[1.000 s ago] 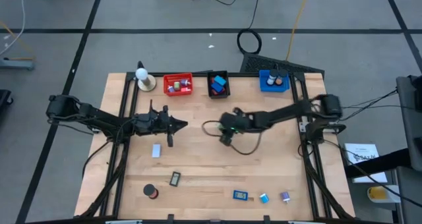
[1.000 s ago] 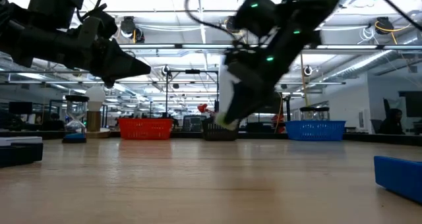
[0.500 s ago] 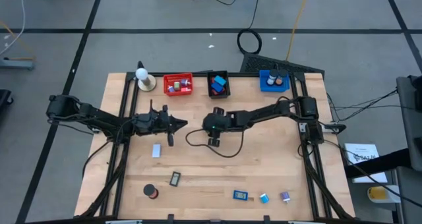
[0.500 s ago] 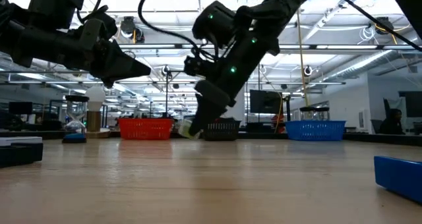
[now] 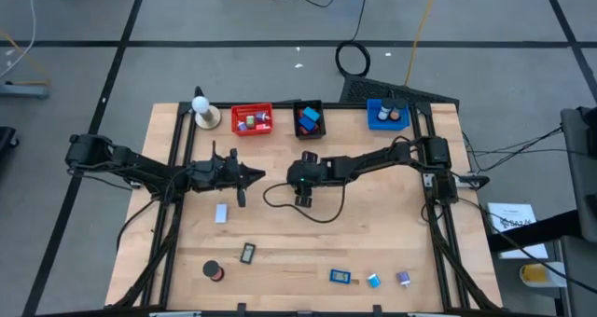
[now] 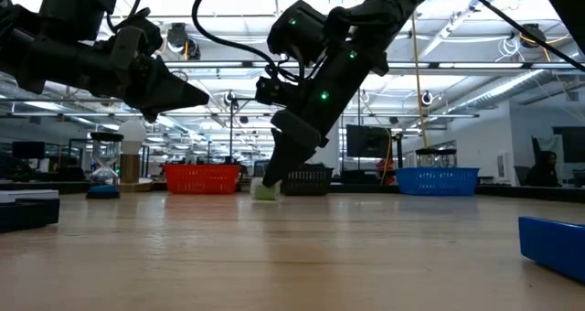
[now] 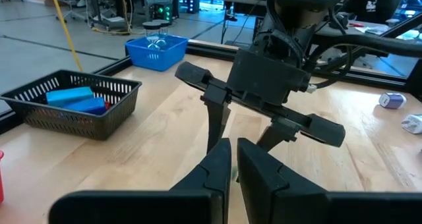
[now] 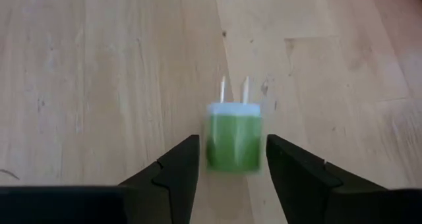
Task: Pick & Place Office items
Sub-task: Put the green charger adapter into the red bin
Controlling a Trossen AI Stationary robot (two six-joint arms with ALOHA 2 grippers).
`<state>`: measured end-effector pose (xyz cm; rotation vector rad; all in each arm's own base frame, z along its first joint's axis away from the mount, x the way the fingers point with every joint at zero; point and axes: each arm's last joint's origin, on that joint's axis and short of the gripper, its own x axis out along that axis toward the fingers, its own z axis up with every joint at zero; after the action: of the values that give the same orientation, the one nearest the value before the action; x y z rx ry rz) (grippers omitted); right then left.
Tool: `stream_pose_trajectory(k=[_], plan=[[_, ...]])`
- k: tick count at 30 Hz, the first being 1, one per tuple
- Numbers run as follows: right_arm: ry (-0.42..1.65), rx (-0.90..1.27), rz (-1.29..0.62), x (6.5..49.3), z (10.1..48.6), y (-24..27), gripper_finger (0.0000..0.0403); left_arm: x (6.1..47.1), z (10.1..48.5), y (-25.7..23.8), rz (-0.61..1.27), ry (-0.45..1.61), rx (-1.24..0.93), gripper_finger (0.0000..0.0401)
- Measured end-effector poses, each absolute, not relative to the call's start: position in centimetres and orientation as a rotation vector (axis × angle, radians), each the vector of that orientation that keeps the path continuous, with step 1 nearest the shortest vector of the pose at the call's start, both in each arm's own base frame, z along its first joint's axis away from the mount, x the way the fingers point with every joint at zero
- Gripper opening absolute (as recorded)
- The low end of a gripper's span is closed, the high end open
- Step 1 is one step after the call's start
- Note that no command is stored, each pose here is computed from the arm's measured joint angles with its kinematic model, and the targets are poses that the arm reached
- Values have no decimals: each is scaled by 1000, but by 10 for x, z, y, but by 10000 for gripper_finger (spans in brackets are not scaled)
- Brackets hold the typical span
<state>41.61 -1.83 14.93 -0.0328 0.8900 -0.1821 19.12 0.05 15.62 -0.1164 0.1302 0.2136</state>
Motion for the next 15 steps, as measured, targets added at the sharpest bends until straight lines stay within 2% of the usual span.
stream_pose_trajectory(k=[10,15], plan=[[904,-39,-178,414,150,-18,172,191,156,0,213,133,-120,31],[931,-99,-189,396,185,-7,141,191,153,0,191,169,-142,31]])
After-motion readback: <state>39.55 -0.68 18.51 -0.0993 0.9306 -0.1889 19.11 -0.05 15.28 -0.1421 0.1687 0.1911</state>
